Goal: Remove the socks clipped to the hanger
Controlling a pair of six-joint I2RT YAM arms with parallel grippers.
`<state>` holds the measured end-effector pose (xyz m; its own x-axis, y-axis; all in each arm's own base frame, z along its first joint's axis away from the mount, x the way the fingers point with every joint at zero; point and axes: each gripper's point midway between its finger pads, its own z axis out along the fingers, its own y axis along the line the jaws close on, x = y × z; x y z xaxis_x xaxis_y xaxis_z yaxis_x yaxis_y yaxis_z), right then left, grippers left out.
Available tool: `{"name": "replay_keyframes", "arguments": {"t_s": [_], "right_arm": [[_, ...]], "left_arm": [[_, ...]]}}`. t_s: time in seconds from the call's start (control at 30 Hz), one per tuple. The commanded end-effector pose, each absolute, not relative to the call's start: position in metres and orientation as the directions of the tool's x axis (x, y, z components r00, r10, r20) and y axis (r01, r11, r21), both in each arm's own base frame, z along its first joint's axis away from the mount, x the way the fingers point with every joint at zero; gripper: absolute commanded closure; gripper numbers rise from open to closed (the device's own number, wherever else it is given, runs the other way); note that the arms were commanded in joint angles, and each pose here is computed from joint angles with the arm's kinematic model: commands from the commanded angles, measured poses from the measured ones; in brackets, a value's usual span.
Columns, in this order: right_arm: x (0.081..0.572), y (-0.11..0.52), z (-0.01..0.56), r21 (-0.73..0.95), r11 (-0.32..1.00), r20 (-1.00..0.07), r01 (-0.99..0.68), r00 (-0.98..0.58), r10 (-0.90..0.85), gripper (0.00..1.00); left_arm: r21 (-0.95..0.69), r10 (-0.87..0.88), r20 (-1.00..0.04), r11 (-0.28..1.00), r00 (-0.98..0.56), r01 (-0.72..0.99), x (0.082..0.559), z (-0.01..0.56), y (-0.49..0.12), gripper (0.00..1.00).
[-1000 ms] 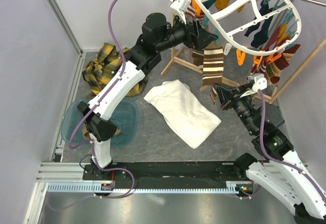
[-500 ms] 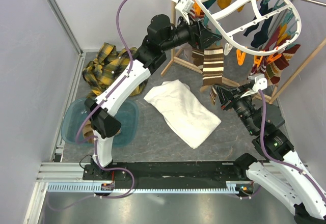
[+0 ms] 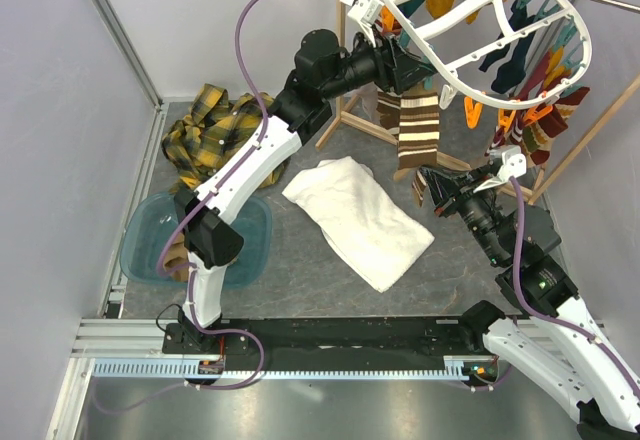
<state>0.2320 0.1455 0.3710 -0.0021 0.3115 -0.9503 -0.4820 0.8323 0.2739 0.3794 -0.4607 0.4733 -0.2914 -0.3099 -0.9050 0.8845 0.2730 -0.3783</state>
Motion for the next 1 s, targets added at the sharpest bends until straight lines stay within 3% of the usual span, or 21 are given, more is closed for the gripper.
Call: {"name": "replay_keyframes", "arguments": {"t_s": [0.0,0.07,0.17,0.2,0.3,0.47,0.53,0.57,0.67,0.87,0.97], "right_arm": [[0.228,0.143,0.381,0.281,0.825,-0.942,-0.49,0.024,0.335,1.0],[0.227,0.144,0.381,0.281,0.824,-0.942,-0.493,0.023,0.335,1.0],[0.227,0.144,0.384,0.287,0.821,-0.94,-0.494,0.022,0.341,1.0],[0.227,0.144,0.385,0.288,0.819,-0.939,-0.496,0.023,0.344,1.0],[0.226,0.145,0.385,0.3,0.813,-0.936,-0.499,0.012,0.352,1.0],[0.224,0.143,0.379,0.299,0.821,-0.942,-0.486,-0.013,0.335,1.0],[0.221,0.14,0.38,0.292,0.824,-0.945,-0.486,-0.012,0.327,1.0],[0.219,0.139,0.378,0.287,0.827,-0.948,-0.483,-0.019,0.317,1.0],[0.212,0.136,0.382,0.264,0.83,-0.956,-0.492,-0.018,0.294,1.0],[0.198,0.141,0.383,0.254,0.8,-0.961,-0.544,-0.049,0.272,0.96],[0.193,0.154,0.389,0.277,0.759,-0.958,-0.59,-0.114,0.262,0.91]], "left_arm": [[-0.371,-0.386,-0.879,0.182,-0.281,0.911,0.366,0.508,-0.459,0.34],[-0.376,-0.389,-0.875,0.169,-0.289,0.911,0.365,0.508,-0.46,0.38],[-0.379,-0.398,-0.87,0.163,-0.29,0.911,0.364,0.511,-0.46,0.55],[-0.379,-0.4,-0.869,0.163,-0.291,0.911,0.364,0.512,-0.459,0.72],[-0.397,-0.392,-0.867,0.173,-0.307,0.901,0.365,0.508,-0.459,0.98],[-0.416,-0.357,-0.873,0.187,-0.333,0.89,0.363,0.489,-0.458,0.98],[-0.429,-0.334,-0.875,0.203,-0.35,0.88,0.364,0.474,-0.458,0.93],[-0.425,-0.338,-0.877,0.215,-0.341,0.879,0.362,0.478,-0.453,0.73],[-0.426,-0.323,-0.883,0.251,-0.34,0.869,0.363,0.467,-0.448,0.42],[-0.386,-0.292,-0.911,0.359,-0.29,0.85,0.358,0.457,-0.423,0.26],[-0.345,-0.253,-0.933,0.43,-0.255,0.834,0.353,0.445,-0.404,0.24]]}}
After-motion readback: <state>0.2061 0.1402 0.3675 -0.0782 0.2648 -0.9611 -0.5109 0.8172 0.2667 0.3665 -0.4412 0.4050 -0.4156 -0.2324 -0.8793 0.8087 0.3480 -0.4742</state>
